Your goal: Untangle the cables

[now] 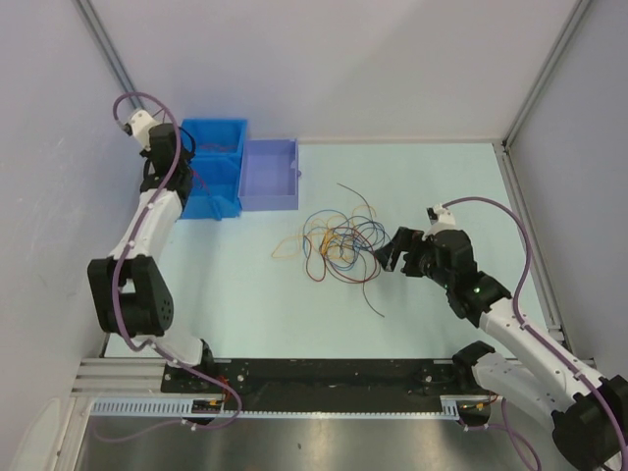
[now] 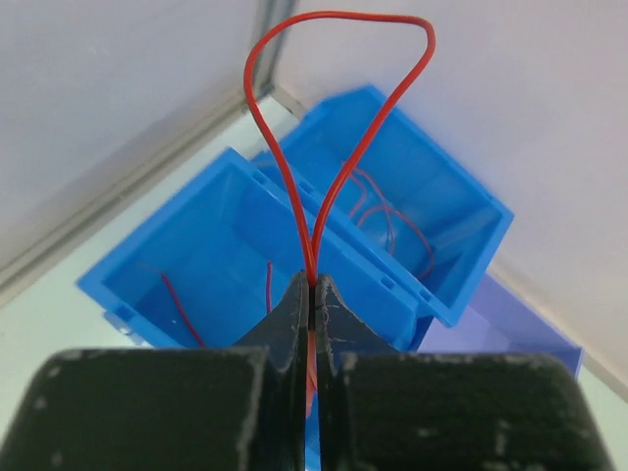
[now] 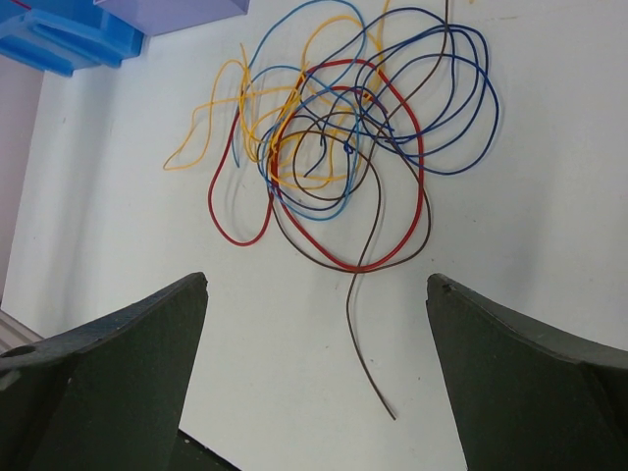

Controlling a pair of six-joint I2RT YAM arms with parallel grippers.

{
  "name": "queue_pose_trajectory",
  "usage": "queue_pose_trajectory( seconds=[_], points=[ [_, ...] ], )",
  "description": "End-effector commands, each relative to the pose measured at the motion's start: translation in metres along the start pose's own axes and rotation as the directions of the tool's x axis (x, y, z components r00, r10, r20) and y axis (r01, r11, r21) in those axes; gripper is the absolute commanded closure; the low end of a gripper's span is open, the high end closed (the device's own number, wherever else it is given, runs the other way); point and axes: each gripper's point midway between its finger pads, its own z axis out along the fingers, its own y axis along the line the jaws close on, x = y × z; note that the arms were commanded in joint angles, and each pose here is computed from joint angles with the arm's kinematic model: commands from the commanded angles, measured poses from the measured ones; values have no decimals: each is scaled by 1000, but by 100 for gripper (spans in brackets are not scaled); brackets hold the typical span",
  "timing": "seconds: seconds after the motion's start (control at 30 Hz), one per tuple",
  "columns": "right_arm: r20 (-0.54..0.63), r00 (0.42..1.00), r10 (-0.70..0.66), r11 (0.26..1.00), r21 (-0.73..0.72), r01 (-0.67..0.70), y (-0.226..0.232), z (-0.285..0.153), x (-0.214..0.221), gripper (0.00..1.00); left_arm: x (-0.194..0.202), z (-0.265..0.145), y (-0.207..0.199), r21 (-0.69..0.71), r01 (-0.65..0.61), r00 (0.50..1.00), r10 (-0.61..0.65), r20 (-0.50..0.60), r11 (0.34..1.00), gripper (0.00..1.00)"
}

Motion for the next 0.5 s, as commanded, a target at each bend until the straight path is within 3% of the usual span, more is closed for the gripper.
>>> queue_pose_trajectory(
  seconds=[0.0,0.17,0.33,0.47],
  points=[
    [25,1000,-12,1000,-22,13,4,3,-6,2,17,24,-27,65,37,995,-31,-96,997,100],
    [22,1000,-13,1000,-18,13,3,3,-5,2,61,43,-23,22,51,966,-44,-255,998,100],
    [19,1000,-14,1000,-12,14,0,5,-2,2,98,46,-26,79,222,903,-174,-393,972,100],
    [14,1000,-17,1000,-14,18,0,7,-1,2,117,49,-18,32,235,878,-198,-436,971,100]
  ],
)
